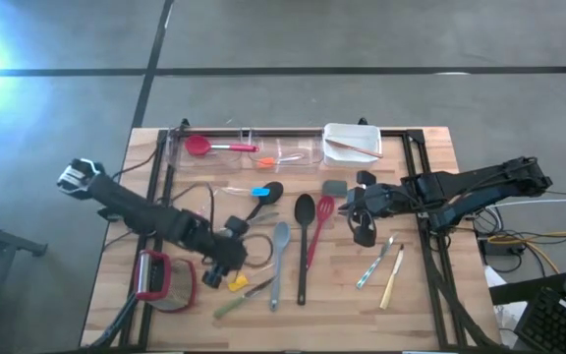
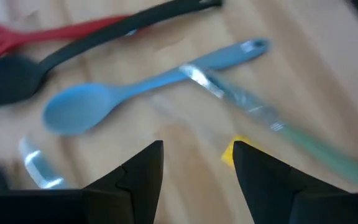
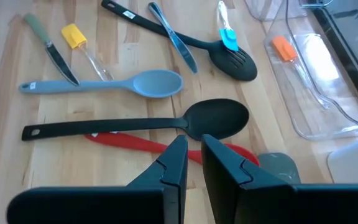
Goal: Pick & Place Kitchen Items
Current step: Put the green table knife into the white bin
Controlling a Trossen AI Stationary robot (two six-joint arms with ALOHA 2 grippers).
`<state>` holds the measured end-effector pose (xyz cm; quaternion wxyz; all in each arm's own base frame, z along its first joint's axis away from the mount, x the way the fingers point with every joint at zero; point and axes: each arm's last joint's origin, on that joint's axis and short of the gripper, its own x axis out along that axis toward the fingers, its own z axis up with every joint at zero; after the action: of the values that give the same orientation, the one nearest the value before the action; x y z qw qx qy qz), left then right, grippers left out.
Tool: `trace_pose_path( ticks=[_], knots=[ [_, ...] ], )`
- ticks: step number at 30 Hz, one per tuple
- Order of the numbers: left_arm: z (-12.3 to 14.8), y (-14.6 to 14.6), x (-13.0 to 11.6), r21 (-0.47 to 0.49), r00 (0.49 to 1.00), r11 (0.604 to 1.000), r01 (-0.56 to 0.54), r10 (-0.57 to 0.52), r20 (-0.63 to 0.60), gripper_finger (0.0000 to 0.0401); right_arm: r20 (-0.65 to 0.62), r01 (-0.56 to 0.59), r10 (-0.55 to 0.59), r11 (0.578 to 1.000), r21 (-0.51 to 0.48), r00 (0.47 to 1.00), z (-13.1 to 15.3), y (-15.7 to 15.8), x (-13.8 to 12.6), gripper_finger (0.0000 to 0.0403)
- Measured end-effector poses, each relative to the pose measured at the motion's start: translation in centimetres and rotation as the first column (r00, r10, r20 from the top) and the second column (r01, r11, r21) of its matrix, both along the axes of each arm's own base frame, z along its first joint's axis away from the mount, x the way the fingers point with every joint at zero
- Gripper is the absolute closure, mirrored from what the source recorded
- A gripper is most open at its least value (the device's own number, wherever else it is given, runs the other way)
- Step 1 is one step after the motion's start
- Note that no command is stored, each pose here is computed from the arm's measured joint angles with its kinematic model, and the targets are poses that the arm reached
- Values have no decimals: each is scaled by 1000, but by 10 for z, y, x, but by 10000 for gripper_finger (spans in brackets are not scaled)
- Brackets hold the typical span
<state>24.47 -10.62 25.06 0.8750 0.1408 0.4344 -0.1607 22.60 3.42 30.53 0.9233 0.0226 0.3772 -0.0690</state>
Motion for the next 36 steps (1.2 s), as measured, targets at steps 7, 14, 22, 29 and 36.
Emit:
trace_pose_path(
  ticks=[7, 14, 22, 29, 36],
  knots=[
    [4, -32, 17, -14, 999, 999, 51, -51, -7, 202, 0, -8, 8, 1000, -11, 1000, 0, 0, 0, 360],
    [-5, -48, 43, -119, 990, 985, -126, 117, -80, 203, 7, 7, -7, 1000, 6, 1000, 0, 0, 0, 360],
    [-24, -65, 52, -274, 894, 864, -423, 348, -283, 211, 12, 30, -30, 999, 31, 999, 0, 0, 1, 360],
    [-36, -79, 47, -272, 834, 807, -525, 424, -353, 223, 24, 39, -40, 998, 44, 999, 1, 0, 1, 360],
    [-51, -83, 47, -210, 799, 794, -571, 477, -366, 224, 59, 34, -37, 998, 49, 998, 4, 1, 4, 360]
  ],
)
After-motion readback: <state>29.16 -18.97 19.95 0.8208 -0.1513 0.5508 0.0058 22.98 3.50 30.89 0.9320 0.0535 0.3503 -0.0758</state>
